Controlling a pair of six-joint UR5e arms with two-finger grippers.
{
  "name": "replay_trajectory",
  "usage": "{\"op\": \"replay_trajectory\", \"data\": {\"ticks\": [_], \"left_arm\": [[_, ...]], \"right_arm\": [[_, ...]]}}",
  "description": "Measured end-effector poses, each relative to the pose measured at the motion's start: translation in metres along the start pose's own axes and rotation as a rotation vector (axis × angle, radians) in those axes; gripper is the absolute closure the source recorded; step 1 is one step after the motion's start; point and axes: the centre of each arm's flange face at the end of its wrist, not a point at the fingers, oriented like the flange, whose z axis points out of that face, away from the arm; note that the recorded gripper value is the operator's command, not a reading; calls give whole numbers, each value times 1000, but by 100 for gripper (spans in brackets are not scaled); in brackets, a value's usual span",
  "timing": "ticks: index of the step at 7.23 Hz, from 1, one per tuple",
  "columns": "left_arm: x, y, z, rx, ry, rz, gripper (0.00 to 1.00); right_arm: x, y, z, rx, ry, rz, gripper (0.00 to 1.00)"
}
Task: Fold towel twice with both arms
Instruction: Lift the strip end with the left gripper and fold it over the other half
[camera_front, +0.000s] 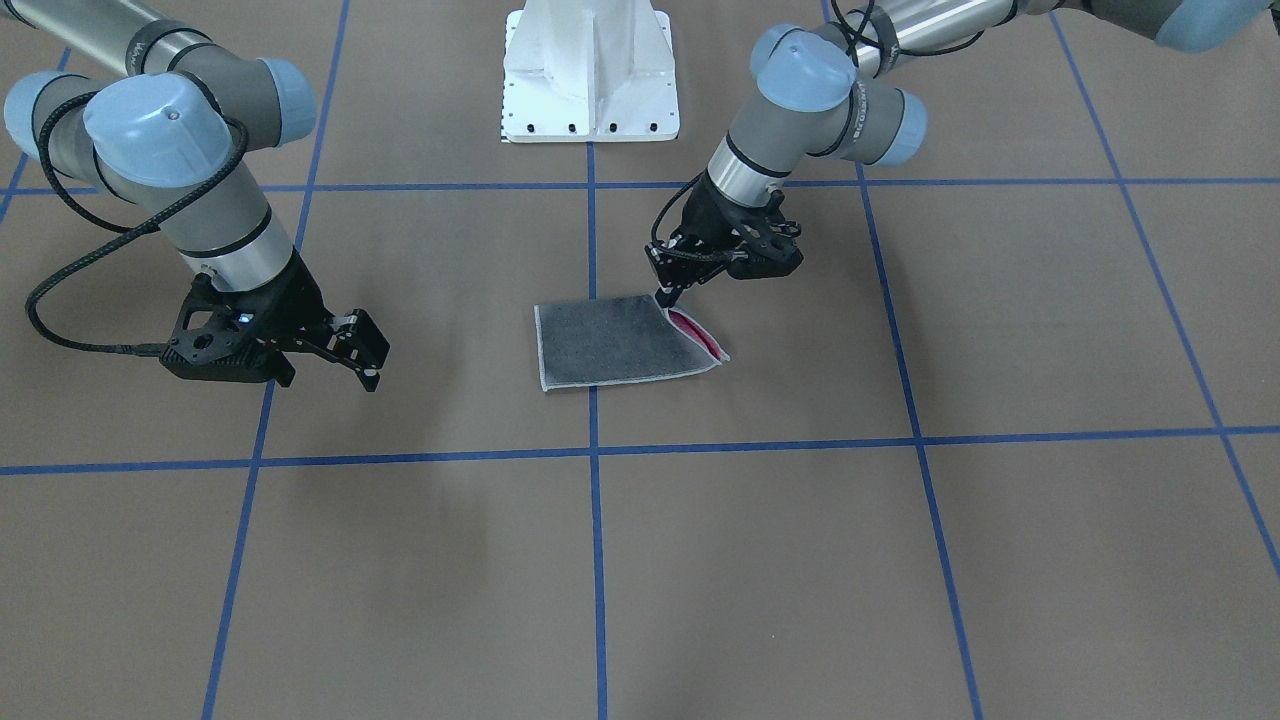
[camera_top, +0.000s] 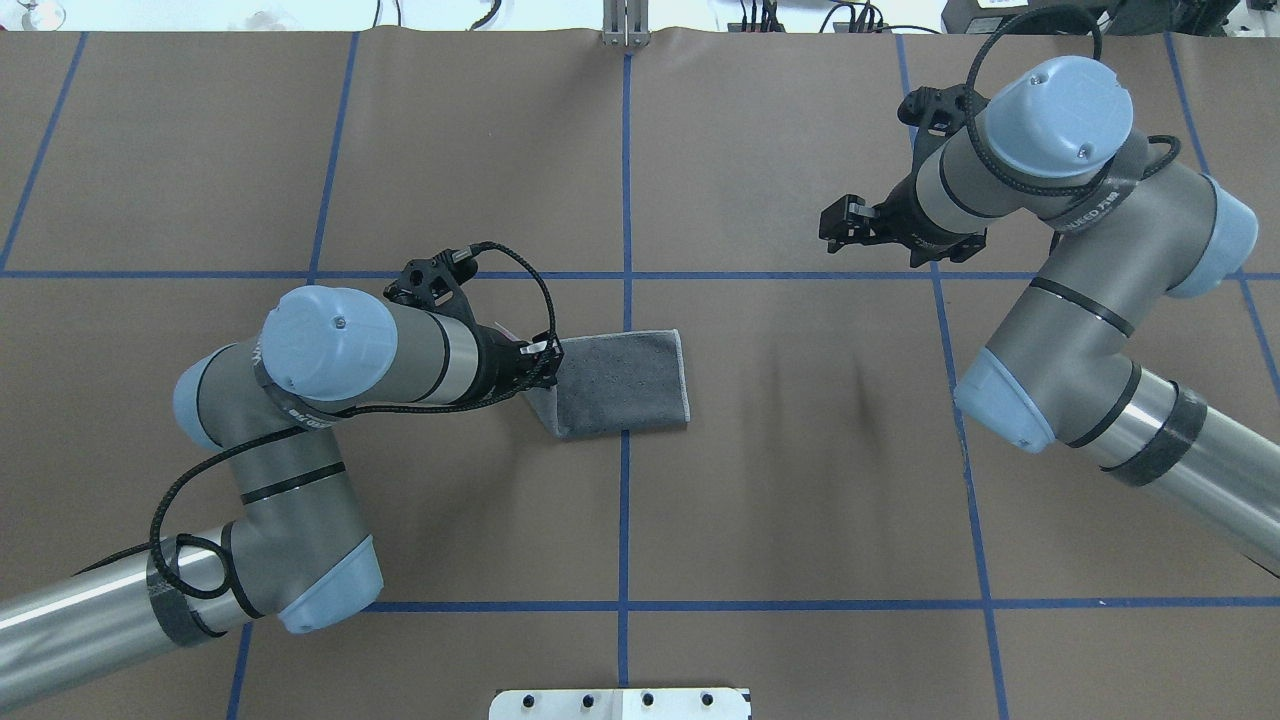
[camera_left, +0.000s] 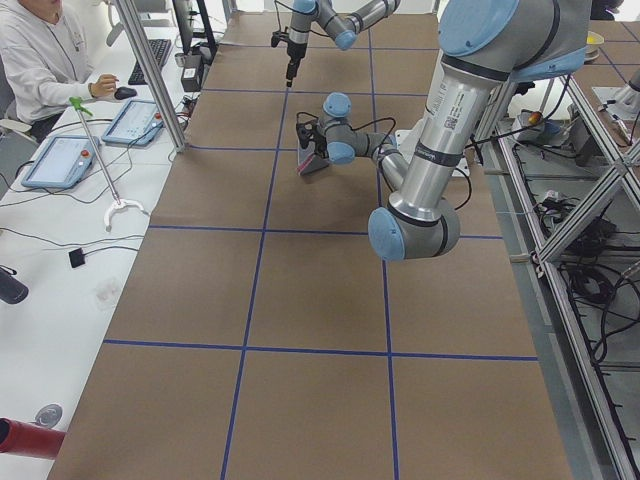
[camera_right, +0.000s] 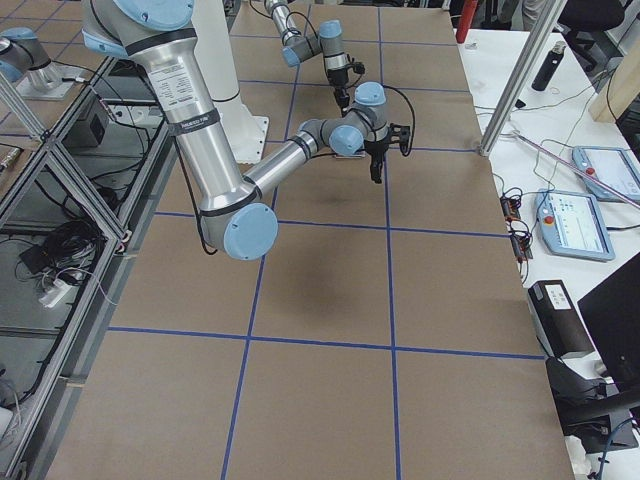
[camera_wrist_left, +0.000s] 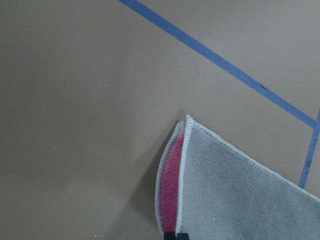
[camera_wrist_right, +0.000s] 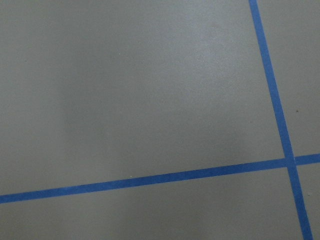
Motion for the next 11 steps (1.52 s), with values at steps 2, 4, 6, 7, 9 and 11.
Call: {"op": "replay_trajectory", "data": {"ticks": [2,4,6,7,9,11], "left_arm": [[29,4,8,-1,22,6,100],[53,7,19,-4,29,8,100],[68,16,27,-15,33,13,100],[71,20,30,-19,33,15,100],[78,26,36,-22,31,25,100],[83,41,46,-7,31,82,100]], "right_arm": [[0,0,-1,1,-1,0,0],[0,0,-1,1,-1,0,0],[1,0,0,0,1,1,0],[1,0,0,0,1,1,0],[1,0,0,0,1,1,0],[0,-1,-1,2,0,2,0]]}}
